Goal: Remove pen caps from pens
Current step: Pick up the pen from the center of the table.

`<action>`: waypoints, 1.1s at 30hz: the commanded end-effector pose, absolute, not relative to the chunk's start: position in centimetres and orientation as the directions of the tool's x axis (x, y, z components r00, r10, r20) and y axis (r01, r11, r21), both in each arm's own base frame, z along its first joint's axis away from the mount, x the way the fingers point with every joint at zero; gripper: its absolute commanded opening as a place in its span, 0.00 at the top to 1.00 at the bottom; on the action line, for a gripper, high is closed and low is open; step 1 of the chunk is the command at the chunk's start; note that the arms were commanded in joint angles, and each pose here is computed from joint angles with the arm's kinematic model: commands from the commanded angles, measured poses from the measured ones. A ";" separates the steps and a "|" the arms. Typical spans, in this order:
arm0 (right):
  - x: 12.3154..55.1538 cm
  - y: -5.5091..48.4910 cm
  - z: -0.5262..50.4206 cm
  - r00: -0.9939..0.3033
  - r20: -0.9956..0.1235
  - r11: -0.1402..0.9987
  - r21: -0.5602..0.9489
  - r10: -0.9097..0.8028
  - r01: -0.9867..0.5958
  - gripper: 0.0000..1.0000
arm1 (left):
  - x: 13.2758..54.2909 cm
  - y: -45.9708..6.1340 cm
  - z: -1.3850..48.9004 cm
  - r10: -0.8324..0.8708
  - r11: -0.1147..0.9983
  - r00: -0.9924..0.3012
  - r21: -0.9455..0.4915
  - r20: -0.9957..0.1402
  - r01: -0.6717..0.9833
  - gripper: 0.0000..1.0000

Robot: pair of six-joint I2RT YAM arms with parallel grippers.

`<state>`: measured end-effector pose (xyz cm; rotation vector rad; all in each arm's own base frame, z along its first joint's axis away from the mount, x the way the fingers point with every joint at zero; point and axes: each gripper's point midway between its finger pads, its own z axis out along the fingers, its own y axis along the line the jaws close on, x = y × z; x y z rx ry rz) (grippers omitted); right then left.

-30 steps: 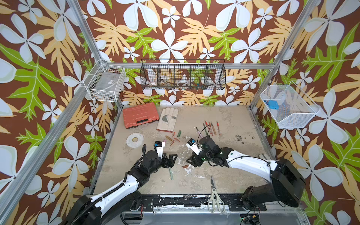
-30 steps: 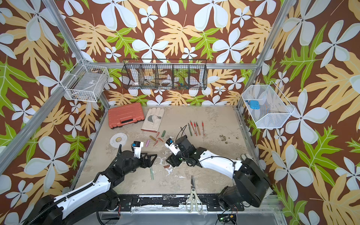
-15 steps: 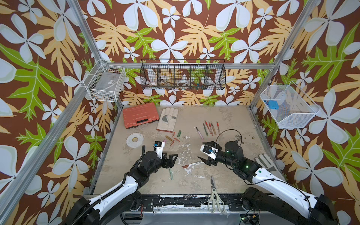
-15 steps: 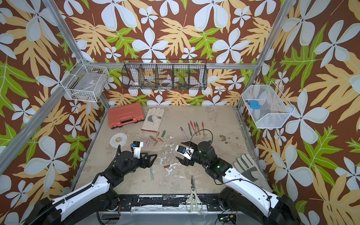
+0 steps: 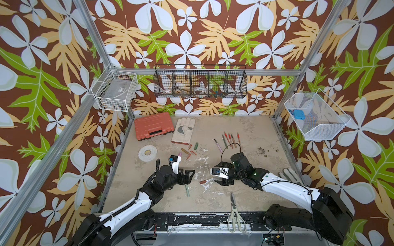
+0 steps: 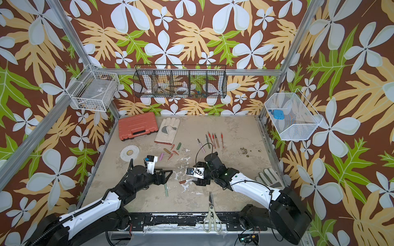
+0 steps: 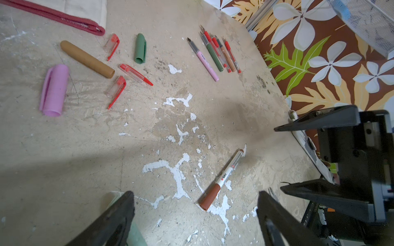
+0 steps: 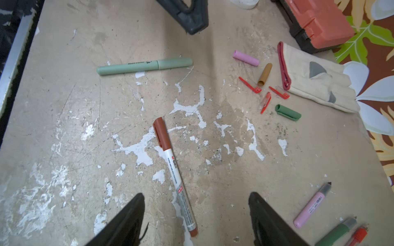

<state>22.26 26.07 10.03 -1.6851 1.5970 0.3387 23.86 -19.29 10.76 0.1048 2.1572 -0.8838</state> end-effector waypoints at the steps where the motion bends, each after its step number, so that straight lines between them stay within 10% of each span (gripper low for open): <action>1: 22.6 25.4 8.6 0.173 -0.606 0.072 -0.359 -0.777 -0.931 0.23 | 23.9 -19.8 11.4 -0.207 0.735 -0.684 -0.572 -0.700 0.363 0.10; 33: 22.5 26.8 2.1 0.134 -0.427 -0.070 -0.164 -0.894 -0.984 0.54 | 24.0 -19.6 11.5 -0.212 0.745 -0.688 -0.570 -0.694 0.346 0.09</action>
